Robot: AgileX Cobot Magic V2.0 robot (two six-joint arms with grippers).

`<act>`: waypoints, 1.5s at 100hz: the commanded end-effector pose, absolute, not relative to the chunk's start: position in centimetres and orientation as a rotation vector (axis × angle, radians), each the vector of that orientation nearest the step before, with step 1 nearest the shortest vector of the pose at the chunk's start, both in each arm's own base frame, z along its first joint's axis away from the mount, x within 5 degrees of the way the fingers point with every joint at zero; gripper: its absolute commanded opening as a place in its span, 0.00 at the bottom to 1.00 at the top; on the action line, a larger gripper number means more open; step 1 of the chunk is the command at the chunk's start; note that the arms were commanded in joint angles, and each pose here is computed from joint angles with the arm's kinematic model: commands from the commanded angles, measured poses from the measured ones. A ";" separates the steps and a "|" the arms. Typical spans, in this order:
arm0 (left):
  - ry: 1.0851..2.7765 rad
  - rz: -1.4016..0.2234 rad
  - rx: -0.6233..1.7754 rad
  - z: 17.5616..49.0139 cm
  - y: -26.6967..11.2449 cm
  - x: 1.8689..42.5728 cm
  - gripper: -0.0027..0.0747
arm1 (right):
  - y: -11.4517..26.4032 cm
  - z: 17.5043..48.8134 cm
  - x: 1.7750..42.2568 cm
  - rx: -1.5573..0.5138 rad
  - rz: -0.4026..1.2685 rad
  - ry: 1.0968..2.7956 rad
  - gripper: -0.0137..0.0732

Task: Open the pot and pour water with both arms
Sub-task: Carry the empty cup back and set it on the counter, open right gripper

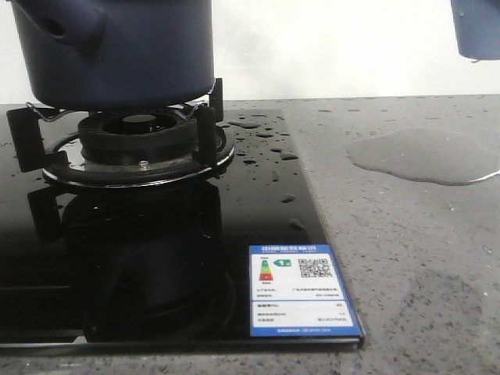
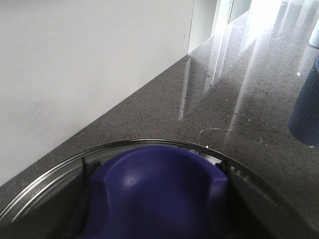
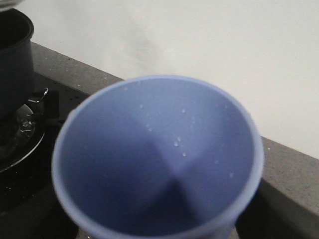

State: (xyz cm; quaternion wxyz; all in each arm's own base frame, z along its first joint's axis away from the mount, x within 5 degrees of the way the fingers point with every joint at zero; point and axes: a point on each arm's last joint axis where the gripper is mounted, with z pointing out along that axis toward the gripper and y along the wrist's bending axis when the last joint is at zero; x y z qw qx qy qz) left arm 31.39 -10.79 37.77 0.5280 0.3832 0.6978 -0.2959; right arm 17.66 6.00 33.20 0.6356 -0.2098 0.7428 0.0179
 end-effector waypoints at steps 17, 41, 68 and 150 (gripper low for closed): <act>1.630 -0.721 0.854 38.2 -10.8 30.6 0.44 | 6.3 34.6 18.6 -0.445 0.132 1.583 0.45; 1.627 -0.730 0.817 37.8 -10.8 30.7 0.44 | 5.7 34.5 19.7 -0.324 0.211 1.568 0.45; 1.603 -0.692 0.793 38.0 -10.6 31.0 0.44 | 5.8 34.6 19.7 -0.327 0.217 1.557 0.45; 1.554 -0.761 0.739 39.1 -11.1 30.4 0.60 | 5.7 34.7 19.8 -0.282 0.249 1.560 0.45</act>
